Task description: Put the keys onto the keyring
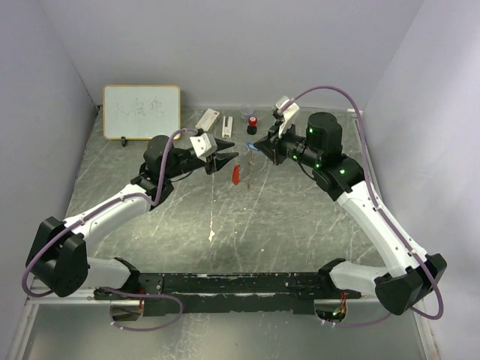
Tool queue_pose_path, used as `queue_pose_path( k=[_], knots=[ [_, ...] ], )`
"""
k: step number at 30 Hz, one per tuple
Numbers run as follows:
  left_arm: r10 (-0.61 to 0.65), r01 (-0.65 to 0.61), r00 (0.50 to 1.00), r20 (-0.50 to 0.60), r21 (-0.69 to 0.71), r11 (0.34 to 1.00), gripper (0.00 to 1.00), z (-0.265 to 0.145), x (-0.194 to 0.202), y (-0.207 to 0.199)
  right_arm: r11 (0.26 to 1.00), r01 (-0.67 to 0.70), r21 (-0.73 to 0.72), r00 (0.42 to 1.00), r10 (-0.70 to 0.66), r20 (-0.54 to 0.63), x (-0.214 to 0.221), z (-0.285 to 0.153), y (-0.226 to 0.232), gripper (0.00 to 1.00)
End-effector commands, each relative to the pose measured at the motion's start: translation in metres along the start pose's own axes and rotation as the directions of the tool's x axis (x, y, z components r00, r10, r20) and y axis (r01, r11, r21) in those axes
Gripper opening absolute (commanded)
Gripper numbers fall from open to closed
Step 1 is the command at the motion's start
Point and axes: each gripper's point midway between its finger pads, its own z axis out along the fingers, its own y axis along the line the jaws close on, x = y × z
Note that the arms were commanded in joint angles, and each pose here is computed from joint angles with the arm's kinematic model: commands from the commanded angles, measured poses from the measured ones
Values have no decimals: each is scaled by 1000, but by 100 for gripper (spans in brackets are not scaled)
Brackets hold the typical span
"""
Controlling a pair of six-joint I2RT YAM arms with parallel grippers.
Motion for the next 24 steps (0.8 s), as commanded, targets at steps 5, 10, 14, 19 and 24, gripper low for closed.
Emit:
queue_pose_path(
  k=[5, 10, 14, 19, 24],
  knots=[
    [-18, 15, 999, 32, 110, 994, 43, 4, 1, -15, 994, 103, -48, 990, -97, 101, -19, -10, 12, 0],
    [-50, 45, 998, 24, 175, 984, 36, 8, 7, -24, 991, 116, -74, 988, -107, 107, -19, -9, 16, 0],
    [-66, 61, 998, 21, 193, 979, 36, 11, 10, -27, 988, 122, -94, 987, -111, 116, -20, -8, 19, 0],
    [-70, 66, 997, 20, 178, 982, 37, 13, 12, -23, 983, 133, -123, 986, -119, 120, -19, -8, 24, 0],
    [-73, 69, 997, 21, 163, 984, 37, 15, 11, -20, 979, 144, -143, 985, -128, 115, -15, -8, 27, 0]
  ],
)
